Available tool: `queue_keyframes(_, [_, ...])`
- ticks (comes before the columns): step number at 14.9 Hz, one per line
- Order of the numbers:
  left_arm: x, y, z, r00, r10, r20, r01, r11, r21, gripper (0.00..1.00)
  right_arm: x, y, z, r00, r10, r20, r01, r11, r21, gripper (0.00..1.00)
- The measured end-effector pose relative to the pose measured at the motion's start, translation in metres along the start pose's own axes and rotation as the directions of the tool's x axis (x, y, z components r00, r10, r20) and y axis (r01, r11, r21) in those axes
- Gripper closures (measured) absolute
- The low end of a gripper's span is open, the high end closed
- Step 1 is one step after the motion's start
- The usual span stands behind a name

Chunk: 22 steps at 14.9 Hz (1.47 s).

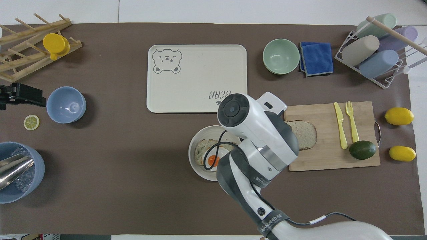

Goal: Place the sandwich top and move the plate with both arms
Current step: 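Grasp the bread slice on the cutting board with the right gripper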

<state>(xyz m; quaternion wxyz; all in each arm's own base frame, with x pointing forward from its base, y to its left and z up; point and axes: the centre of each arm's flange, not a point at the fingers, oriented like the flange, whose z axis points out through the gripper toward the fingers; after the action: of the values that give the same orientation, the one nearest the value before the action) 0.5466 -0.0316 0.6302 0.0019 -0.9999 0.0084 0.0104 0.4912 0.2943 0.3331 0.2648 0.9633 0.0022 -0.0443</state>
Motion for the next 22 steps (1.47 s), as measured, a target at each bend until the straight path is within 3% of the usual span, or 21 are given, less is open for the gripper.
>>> queue_keyframes(3, [0.0,0.0,0.0,1.0,0.0,0.0,0.0,1.0,0.0,0.0,-0.003,-0.018,0.033,1.0,-0.016,-0.007,0.015,0.995,-0.101,0.0])
queue_keyframes(7, [0.0,0.0,0.0,1.0,0.0,0.0,0.0,1.0,0.0,0.0,0.01,0.005,0.059,0.999,-0.022,-0.042,0.015,0.986,-0.163,0.0])
queue_keyframes(14, [0.0,0.0,0.0,1.0,0.0,0.0,0.0,1.0,0.0,0.0,0.013,0.018,0.084,0.998,0.006,-0.06,-0.014,0.991,-0.132,0.0])
queue_keyframes(21, [0.0,0.0,0.0,1.0,0.0,0.0,0.0,1.0,0.0,0.0,0.013,0.023,0.074,0.998,0.018,-0.055,-0.026,0.989,-0.145,0.71])
queue_keyframes(22, [0.0,0.0,0.0,1.0,0.0,0.0,0.0,1.0,0.0,0.0,0.016,0.026,0.061,0.998,0.031,-0.051,-0.038,0.988,-0.15,0.77])
